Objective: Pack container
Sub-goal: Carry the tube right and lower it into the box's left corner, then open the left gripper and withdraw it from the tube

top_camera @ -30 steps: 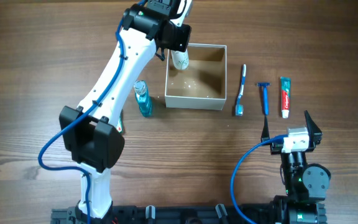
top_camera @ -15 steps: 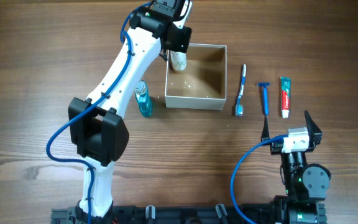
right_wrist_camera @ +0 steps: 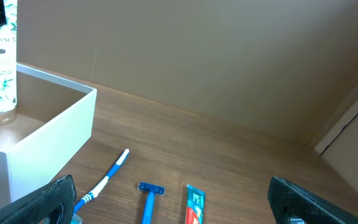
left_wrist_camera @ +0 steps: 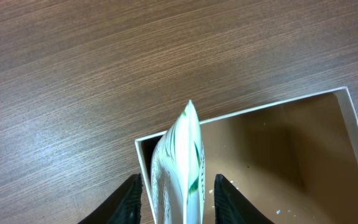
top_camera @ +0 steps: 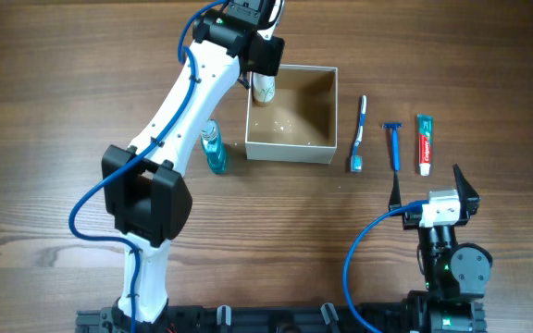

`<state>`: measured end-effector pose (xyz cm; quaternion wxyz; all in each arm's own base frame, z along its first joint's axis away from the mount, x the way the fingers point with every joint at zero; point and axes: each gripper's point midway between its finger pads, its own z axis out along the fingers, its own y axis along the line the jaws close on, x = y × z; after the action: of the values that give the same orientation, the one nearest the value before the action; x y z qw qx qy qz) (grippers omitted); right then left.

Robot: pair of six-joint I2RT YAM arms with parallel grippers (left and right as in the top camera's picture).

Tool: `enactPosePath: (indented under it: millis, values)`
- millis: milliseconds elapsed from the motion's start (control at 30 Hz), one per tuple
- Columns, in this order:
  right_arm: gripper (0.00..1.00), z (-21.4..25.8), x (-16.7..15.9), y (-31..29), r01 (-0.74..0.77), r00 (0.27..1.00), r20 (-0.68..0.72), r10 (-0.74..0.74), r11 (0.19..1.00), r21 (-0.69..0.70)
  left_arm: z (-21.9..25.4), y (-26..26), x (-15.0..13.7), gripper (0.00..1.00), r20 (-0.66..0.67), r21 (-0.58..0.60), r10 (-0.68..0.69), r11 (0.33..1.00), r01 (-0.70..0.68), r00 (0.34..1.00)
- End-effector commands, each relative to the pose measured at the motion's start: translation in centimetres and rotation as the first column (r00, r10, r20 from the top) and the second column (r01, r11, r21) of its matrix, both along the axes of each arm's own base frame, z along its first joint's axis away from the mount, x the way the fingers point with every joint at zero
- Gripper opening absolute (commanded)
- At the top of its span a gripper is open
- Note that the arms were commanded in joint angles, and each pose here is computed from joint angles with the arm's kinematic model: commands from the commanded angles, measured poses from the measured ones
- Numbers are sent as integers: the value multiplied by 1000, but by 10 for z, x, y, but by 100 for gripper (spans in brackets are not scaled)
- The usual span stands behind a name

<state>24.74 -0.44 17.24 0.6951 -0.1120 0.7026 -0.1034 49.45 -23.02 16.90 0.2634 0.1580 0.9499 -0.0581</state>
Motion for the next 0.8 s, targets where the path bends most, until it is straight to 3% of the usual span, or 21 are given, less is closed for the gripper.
enactPosePath:
  millis: [0,233,500,633,767]
  values:
    - [100,2,0,-2,13,1000,9,-13,1000,18,15,-4,9,42,56,-14,3,1000,-2,998]
    - [100,2,0,-2,13,1000,9,-13,1000,18,54,-8,20,52,175,-72,12,997,0,984]
    - [100,2,0,-2,13,1000,9,-13,1000,19,128,13,14,53,313,-128,56,992,-16,948]
    - [100,2,0,-2,13,1000,9,-13,1000,18,158,43,-4,55,334,-114,101,991,-66,937]
    - [100,2,0,-2,13,1000,9,-13,1000,19,154,84,-45,56,212,-42,131,991,-125,968]
